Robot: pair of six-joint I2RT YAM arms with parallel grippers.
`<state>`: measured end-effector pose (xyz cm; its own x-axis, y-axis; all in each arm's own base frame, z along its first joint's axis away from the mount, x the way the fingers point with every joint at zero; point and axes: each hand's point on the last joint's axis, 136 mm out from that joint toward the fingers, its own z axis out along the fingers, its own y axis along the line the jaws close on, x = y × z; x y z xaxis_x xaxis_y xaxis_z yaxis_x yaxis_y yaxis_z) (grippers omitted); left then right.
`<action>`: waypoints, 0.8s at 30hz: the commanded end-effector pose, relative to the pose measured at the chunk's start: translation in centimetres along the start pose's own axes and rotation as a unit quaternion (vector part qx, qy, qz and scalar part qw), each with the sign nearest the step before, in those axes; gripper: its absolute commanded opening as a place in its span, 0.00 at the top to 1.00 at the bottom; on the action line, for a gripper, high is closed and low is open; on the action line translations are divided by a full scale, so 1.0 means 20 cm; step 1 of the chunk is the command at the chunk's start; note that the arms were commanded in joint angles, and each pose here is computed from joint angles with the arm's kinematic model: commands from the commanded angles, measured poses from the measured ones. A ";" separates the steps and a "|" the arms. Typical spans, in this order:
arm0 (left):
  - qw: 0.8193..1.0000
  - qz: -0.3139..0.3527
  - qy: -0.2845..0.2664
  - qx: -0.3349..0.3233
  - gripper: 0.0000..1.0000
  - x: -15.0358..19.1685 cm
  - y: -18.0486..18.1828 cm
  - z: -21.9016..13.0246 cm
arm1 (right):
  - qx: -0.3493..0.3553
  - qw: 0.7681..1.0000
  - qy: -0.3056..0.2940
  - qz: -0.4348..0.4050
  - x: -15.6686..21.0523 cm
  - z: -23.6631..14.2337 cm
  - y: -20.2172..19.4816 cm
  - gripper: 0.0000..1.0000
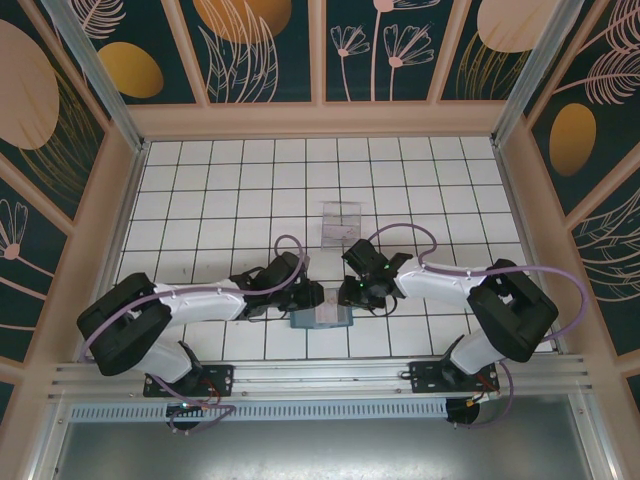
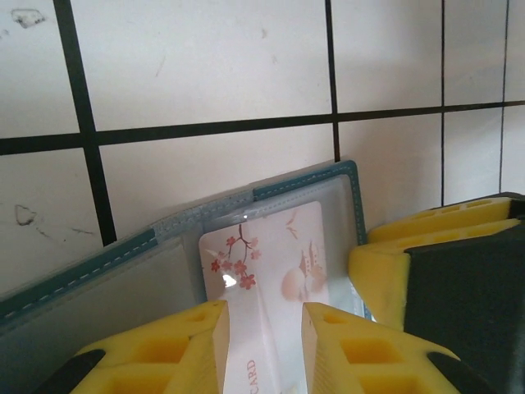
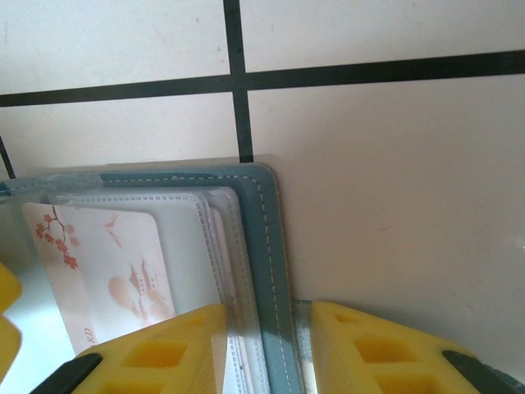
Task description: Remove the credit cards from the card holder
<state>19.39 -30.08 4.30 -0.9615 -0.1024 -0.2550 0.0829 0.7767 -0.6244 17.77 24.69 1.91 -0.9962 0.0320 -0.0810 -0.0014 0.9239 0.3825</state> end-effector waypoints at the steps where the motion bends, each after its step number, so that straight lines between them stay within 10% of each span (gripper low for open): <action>1: 1.000 -0.006 -0.007 -0.017 0.69 0.00 0.05 -0.02 | 0.021 1.000 0.020 0.005 0.05 0.05 -0.05 0.69; 24: 0.998 -0.004 0.051 0.024 0.74 0.13 0.09 0.07 | 0.022 0.999 0.022 0.003 0.05 0.05 -0.04 0.71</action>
<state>18.05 -29.97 2.34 -0.9779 -0.0730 -0.1959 0.0773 0.7447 -0.6629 17.80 24.75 1.85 -0.9963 0.0314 -0.0805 -0.0018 0.9238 0.3830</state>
